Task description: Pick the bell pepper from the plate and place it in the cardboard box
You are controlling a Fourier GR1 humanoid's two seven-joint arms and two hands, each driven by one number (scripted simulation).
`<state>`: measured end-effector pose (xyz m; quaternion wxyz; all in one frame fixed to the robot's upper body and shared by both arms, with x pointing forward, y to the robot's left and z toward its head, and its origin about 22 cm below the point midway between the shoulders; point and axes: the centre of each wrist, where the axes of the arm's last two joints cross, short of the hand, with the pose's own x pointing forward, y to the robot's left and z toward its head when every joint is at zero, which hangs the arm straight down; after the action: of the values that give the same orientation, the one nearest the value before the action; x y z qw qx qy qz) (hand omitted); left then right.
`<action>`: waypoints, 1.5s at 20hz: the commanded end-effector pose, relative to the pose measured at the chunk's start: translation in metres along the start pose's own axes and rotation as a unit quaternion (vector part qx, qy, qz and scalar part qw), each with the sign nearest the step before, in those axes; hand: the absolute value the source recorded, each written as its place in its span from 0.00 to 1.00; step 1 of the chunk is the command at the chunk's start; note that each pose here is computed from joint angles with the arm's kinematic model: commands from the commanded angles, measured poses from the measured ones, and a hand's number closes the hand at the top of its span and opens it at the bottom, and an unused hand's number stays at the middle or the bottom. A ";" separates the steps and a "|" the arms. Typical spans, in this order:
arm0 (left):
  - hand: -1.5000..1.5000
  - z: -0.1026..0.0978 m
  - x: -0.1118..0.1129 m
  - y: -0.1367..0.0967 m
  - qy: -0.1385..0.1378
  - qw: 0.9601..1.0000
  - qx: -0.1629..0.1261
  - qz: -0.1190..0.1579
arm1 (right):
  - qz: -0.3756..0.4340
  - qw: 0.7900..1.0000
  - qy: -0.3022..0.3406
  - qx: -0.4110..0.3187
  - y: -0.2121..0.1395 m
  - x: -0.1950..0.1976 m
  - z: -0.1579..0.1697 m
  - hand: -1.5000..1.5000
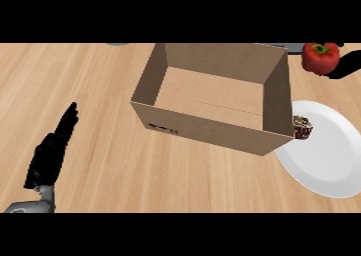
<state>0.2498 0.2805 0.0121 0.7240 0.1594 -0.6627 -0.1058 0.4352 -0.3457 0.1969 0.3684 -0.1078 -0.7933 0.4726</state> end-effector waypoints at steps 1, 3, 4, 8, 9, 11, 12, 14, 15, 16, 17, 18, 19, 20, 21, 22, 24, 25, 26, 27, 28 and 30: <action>0.50 0.004 -0.009 0.001 0.006 1.000 0.006 -0.002 | -0.066 0.994 -0.078 0.039 -0.006 0.018 -0.037 1.00; 0.50 0.010 -0.006 0.006 0.007 1.000 0.008 -0.008 | -0.073 0.994 -0.065 0.055 0.009 0.026 -0.058 1.00; 0.50 0.002 -0.011 0.008 0.007 1.000 0.016 -0.005 | -0.068 0.994 -0.069 0.053 -0.005 0.039 -0.069 1.00; 0.50 0.015 -0.001 0.002 0.002 1.000 0.014 -0.002 | -0.062 0.994 -0.056 0.071 0.029 0.059 -0.108 1.00; 0.50 0.005 -0.002 0.002 0.010 1.000 0.013 0.002 | -0.062 0.993 -0.064 0.078 0.050 0.060 -0.108 1.00; 0.50 0.020 0.001 0.009 0.011 1.000 0.006 0.004 | -0.061 0.993 -0.052 0.092 0.048 0.063 -0.113 1.00; 0.50 0.008 -0.010 -0.007 0.007 1.000 0.009 0.006 | -0.064 0.992 -0.049 0.098 0.055 0.066 -0.125 1.00; 0.50 0.000 -0.003 -0.006 0.015 1.000 0.010 0.000 | -0.059 0.991 -0.048 0.115 0.072 0.083 -0.140 1.00; 0.50 0.015 0.002 0.008 0.004 1.000 0.011 0.000 | -0.055 0.991 -0.041 0.119 0.072 0.085 -0.146 1.00; 0.50 0.001 0.008 0.003 0.004 1.000 0.012 0.003 | -0.054 0.990 -0.035 0.123 0.074 0.084 -0.146 1.00; 0.50 0.013 -0.004 -0.008 0.001 1.000 0.017 0.003 | -0.058 0.989 -0.030 0.130 0.102 0.085 -0.146 1.00; 0.50 -0.010 -0.002 0.009 -0.001 1.000 0.021 0.000 | -0.043 0.989 -0.025 0.140 0.107 0.085 -0.154 1.00; 0.50 0.003 0.010 0.003 -0.003 1.000 0.017 -0.001 | -0.044 0.988 -0.026 0.143 0.125 0.093 -0.157 1.00; 0.50 0.009 0.004 0.005 -0.001 1.000 0.003 0.003 | -0.024 0.988 -0.020 0.151 0.120 0.093 -0.164 1.00; 0.50 0.013 0.005 0.000 0.007 1.000 0.012 -0.003 | -0.033 0.987 -0.020 0.155 0.128 0.091 -0.159 1.00; 0.50 -0.006 0.003 -0.002 0.000 1.000 0.014 -0.003 | -0.029 0.985 -0.010 0.167 0.144 0.087 -0.158 1.00; 0.50 0.010 -0.005 -0.008 0.007 1.000 0.006 -0.003 | -0.020 0.986 0.013 0.167 0.158 0.089 -0.164 1.00; 0.50 0.007 -0.001 0.016 0.004 1.000 0.003 0.000 | -0.045 0.984 0.027 0.170 0.169 0.089 -0.160 1.00; 0.50 0.010 -0.006 -0.007 0.015 1.000 0.009 -0.001 | -0.061 0.980 0.045 0.182 0.168 0.086 -0.160 0.00; 0.50 0.013 -0.015 0.000 0.006 1.000 0.014 0.002 | -0.062 0.981 0.043 0.180 0.191 0.089 -0.158 0.00; 0.50 0.006 -0.003 0.006 0.004 1.000 0.010 0.004 | -0.061 0.982 0.051 0.173 0.175 0.091 -0.169 0.00; 0.50 0.006 -0.008 0.016 -0.003 1.000 0.016 0.006 | -0.063 0.982 0.046 0.173 0.206 0.082 -0.156 0.00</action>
<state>0.2415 0.2857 0.0087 0.7254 0.1649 -0.6612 -0.0970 0.4542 -0.1015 0.1383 0.4333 -0.0177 -0.6944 0.5742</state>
